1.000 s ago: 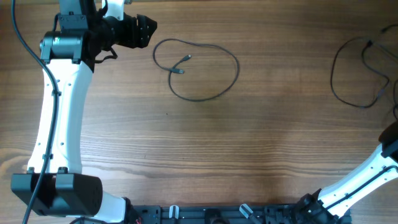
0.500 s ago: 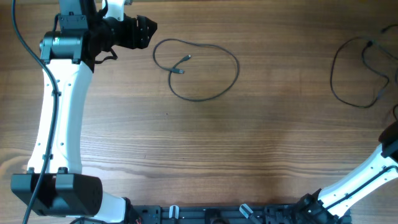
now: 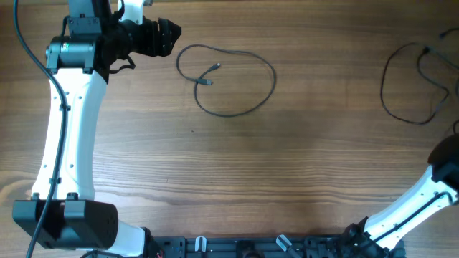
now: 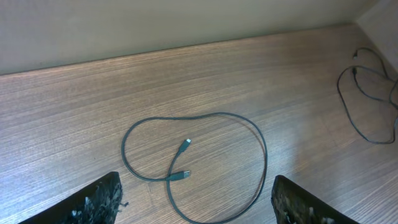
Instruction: Untangle cables
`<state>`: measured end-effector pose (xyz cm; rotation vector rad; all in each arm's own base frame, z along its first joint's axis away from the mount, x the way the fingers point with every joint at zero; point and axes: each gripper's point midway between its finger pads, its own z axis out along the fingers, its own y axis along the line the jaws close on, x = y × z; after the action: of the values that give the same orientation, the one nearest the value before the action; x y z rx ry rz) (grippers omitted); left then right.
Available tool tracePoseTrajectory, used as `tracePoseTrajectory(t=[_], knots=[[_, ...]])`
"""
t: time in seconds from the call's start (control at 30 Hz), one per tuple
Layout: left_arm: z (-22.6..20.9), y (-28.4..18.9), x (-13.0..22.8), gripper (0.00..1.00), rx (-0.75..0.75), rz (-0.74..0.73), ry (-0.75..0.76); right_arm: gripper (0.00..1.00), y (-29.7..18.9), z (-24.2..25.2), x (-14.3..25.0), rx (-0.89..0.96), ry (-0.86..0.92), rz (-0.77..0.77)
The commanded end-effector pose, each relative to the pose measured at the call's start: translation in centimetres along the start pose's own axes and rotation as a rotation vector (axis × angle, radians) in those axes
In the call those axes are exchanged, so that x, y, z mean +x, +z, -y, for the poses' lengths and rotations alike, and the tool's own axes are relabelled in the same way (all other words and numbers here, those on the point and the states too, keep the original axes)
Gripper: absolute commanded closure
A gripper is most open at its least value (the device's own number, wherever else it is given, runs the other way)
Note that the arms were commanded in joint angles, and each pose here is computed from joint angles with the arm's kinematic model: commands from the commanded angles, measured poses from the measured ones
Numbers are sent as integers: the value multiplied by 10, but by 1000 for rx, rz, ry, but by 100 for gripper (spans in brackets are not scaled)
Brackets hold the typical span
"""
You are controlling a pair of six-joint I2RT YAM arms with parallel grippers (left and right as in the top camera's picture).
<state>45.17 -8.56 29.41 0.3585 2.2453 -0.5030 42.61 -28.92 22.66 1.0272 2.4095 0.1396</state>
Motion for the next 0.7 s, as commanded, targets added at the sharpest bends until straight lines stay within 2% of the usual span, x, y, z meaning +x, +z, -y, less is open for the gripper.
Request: tracePoseTrajectory(t=[0.0, 0.3, 0.53, 0.67], knots=[[4, -13, -6, 21, 3, 30, 41, 15, -57, -43, -1, -102, -120, 93], [3, -13, -6, 21, 2, 30, 43, 18, -91, -81, 28, -59, -234, 92], [3, -13, -6, 21, 2, 30, 43, 19, -88, -99, 60, 5, -295, 15], [3, -13, -6, 19, -3, 30, 44, 19, -89, -124, 73, -35, -357, 0]])
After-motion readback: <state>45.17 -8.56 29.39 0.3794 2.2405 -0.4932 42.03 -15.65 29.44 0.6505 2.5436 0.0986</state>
